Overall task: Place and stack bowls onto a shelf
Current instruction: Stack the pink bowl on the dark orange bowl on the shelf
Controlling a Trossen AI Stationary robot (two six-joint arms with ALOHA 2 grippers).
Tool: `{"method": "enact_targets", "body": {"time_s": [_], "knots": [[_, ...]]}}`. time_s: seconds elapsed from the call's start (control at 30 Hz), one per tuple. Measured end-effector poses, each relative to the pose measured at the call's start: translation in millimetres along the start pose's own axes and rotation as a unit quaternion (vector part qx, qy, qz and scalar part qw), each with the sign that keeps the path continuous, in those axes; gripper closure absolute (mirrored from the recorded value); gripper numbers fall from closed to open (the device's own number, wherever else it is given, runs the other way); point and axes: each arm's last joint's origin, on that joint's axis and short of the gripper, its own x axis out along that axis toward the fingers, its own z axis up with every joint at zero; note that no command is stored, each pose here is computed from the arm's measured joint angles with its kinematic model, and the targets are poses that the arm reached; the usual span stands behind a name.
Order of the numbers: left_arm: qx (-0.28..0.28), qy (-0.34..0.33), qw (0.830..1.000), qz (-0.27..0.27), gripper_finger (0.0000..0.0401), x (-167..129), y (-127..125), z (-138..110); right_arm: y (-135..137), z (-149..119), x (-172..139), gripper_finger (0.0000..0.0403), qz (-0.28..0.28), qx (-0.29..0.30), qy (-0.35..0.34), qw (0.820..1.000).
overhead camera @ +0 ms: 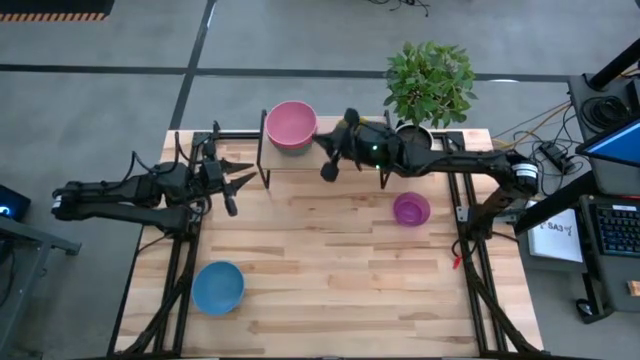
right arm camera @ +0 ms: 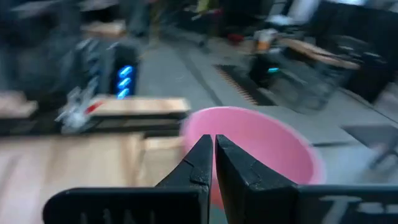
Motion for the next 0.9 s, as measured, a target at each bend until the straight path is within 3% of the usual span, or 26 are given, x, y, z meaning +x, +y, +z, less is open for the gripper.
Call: {"method": "enact_targets", "body": {"time_s": [0.3, 0.6, 0.9], "knots": [[0.015, 0.008, 1.000, -0.001, 0.0317, 9.4, -4.4, -0.9, -37.0, -30.2, 27.3, 0.0394, -0.062, 0.063, 0.009, 0.996], [0.019, 0.008, 1.000, -0.001, 0.0317, 9.3, -4.4, -0.9, -37.2, -47.8, 51.4, 0.0394, -0.072, 0.070, 0.033, 0.994], [0.016, 0.008, 1.000, -0.002, 0.0317, 9.0, -4.3, -1.1, -40.6, -44.9, 48.8, 0.0394, -0.077, 0.076, 0.031, 0.994]]}}
